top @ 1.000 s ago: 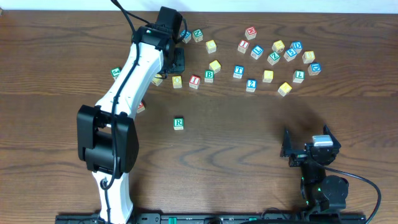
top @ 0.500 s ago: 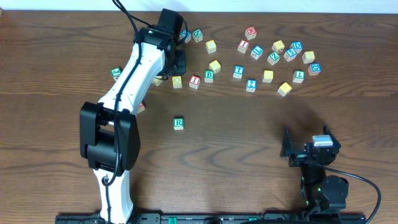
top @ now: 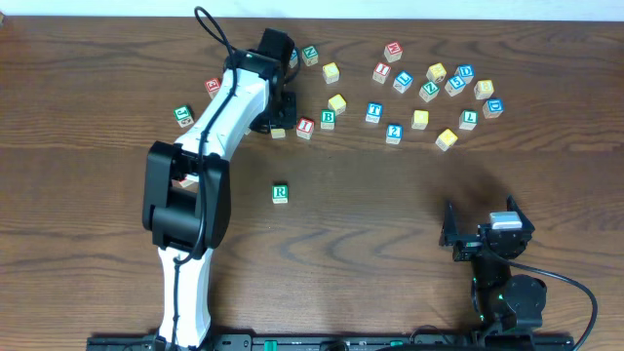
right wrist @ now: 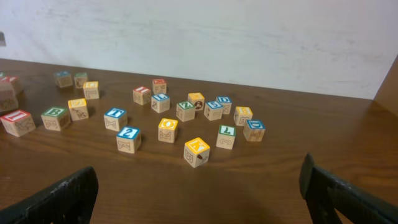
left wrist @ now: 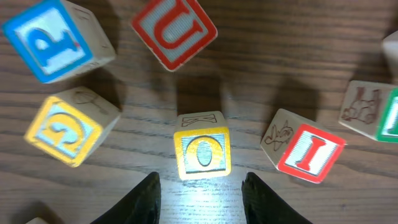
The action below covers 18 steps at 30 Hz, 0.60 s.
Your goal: Spell out ROBOT
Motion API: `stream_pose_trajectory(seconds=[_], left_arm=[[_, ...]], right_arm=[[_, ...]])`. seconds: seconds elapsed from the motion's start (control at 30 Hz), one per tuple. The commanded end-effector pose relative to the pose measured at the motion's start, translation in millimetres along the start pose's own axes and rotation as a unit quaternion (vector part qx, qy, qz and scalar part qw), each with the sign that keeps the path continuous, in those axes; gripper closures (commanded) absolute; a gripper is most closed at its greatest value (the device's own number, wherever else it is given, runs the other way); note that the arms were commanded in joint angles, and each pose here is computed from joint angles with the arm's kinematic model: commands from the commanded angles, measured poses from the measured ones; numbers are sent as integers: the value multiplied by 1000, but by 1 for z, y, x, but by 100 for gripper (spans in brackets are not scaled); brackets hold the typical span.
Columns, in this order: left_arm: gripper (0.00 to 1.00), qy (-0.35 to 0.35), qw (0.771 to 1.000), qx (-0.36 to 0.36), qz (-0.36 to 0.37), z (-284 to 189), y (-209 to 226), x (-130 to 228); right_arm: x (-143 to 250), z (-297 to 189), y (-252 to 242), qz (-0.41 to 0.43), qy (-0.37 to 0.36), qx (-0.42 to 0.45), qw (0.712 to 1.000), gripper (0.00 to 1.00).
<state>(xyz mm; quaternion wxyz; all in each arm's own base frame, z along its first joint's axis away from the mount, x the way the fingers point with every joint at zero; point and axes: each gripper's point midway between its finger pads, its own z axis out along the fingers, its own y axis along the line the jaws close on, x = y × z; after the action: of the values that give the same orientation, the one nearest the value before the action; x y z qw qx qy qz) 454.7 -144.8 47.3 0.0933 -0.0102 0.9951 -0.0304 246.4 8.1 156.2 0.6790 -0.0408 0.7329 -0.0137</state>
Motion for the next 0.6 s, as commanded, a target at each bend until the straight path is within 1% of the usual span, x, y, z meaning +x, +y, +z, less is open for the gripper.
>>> stream_pose_trajectory(seconds=[0.0, 0.47, 0.53, 0.57], left_arm=[[57, 1, 1000, 6, 2, 4, -7, -2], [56, -5, 1000, 4, 7, 5, -11, -4], [56, -7, 1000, 3, 7, 5, -10, -5], [52, -8, 1000, 1, 7, 5, -10, -5]], right_arm=[[1, 0, -1, 6, 3, 0, 1000, 1], [1, 0, -1, 6, 3, 1, 1000, 1], [1, 0, -1, 6, 3, 1, 1000, 1], [1, 0, -1, 6, 3, 1, 1000, 1]])
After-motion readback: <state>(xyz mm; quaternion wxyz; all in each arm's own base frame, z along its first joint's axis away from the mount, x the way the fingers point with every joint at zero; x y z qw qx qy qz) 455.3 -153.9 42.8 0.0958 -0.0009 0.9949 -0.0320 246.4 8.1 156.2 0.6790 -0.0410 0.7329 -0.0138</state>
